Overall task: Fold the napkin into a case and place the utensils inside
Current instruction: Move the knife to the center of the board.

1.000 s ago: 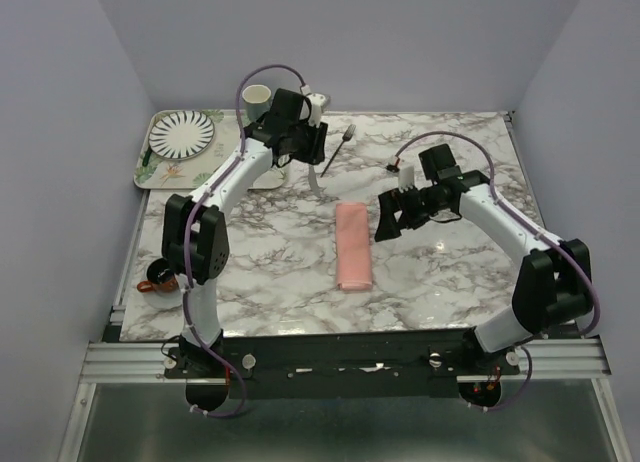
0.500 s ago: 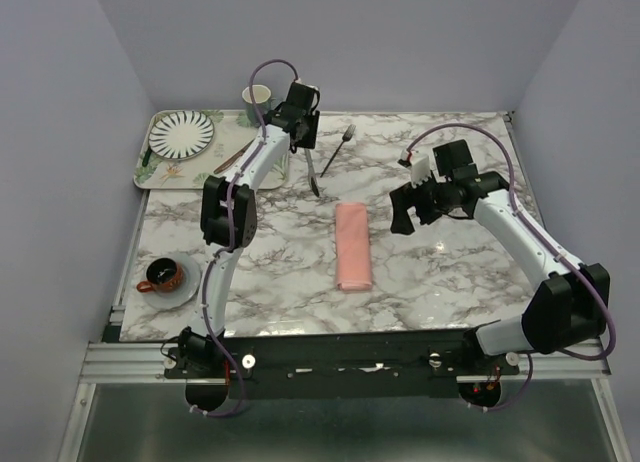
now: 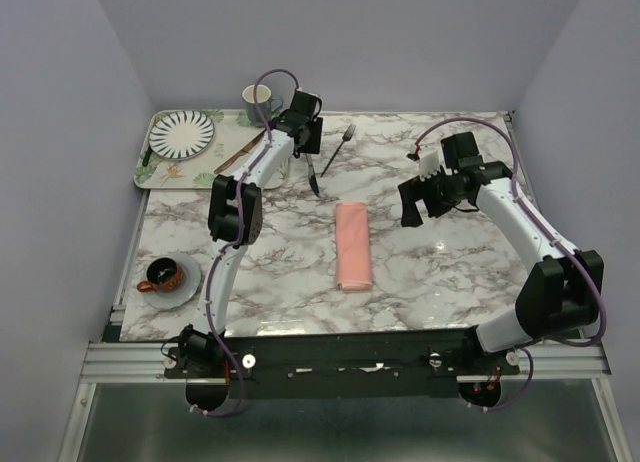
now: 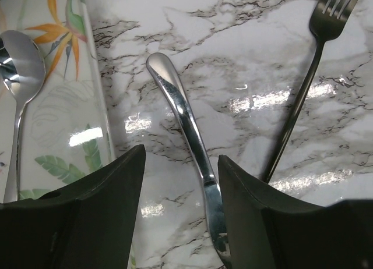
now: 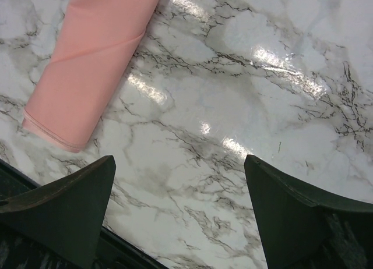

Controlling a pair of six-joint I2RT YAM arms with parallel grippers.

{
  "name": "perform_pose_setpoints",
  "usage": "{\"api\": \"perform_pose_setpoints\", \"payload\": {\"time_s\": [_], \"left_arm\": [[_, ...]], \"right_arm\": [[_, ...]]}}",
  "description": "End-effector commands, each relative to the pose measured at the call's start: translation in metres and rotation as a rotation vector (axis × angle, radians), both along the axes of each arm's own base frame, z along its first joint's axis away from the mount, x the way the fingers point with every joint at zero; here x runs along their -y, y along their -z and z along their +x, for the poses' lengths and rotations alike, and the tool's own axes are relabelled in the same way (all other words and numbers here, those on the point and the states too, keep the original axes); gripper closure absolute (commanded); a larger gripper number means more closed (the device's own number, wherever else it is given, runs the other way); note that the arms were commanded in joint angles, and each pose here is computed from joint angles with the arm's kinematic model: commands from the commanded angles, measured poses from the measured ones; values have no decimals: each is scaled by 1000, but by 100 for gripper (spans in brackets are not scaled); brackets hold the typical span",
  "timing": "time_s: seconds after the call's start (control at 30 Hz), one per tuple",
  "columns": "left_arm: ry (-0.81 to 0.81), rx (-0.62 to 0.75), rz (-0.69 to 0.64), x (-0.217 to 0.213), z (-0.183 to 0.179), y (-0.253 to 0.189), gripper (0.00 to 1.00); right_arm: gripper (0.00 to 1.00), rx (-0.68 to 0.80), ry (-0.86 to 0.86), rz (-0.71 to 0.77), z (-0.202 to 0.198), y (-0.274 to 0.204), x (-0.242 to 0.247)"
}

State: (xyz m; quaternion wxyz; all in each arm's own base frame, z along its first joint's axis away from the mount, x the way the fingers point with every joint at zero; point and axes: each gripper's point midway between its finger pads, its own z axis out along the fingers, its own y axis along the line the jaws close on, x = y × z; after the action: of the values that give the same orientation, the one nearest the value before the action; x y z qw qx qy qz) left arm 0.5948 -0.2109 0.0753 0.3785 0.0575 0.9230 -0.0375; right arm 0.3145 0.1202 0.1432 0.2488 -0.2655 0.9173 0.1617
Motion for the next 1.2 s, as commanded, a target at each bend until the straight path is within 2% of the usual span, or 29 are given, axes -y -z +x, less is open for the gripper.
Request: {"api": "perform_pose_setpoints", "payload": {"time_s": [0.0,0.33,0.43,0.53,0.57,0.63,0.67,0.77,0.8,0.87,0.9,1.07,1.17], "left_arm": [[12,3,-38,20,2,8,38],[-43,-69,15,8,-5,46,43],[-50,-125,21,7,-16,59,49],[-54,-186,12,6,-29,69,57],[-51,-208,11,4,-36,71,64],[-28,-259,0,7,-50,74,72],[-22,-284,0,6,-58,75,81],[-17,-392,-11,0,-89,85,92],[-14,-395,-19,-1,-95,74,94],[-26,-453,-17,-7,-117,80,99],[-23,-447,-29,-7,-122,68,100],[-18,-522,-63,-11,-161,61,100],[1,-474,-63,-14,-167,43,100]], "right_arm": [[0,-25,21,-2,3,-3,6],[0,-41,33,10,11,-8,8],[0,-46,38,9,15,-8,9],[0,-50,46,11,18,-10,12],[0,-53,47,12,20,-11,12],[0,-59,53,19,21,-12,14],[0,-67,51,19,21,-10,15],[0,-61,37,23,23,-13,15],[0,-54,29,23,24,-14,16],[0,-41,16,30,25,-16,14],[0,-39,6,37,25,-17,12],[0,-35,-17,81,26,-20,4],[0,-30,-25,117,28,-23,-2]]}}
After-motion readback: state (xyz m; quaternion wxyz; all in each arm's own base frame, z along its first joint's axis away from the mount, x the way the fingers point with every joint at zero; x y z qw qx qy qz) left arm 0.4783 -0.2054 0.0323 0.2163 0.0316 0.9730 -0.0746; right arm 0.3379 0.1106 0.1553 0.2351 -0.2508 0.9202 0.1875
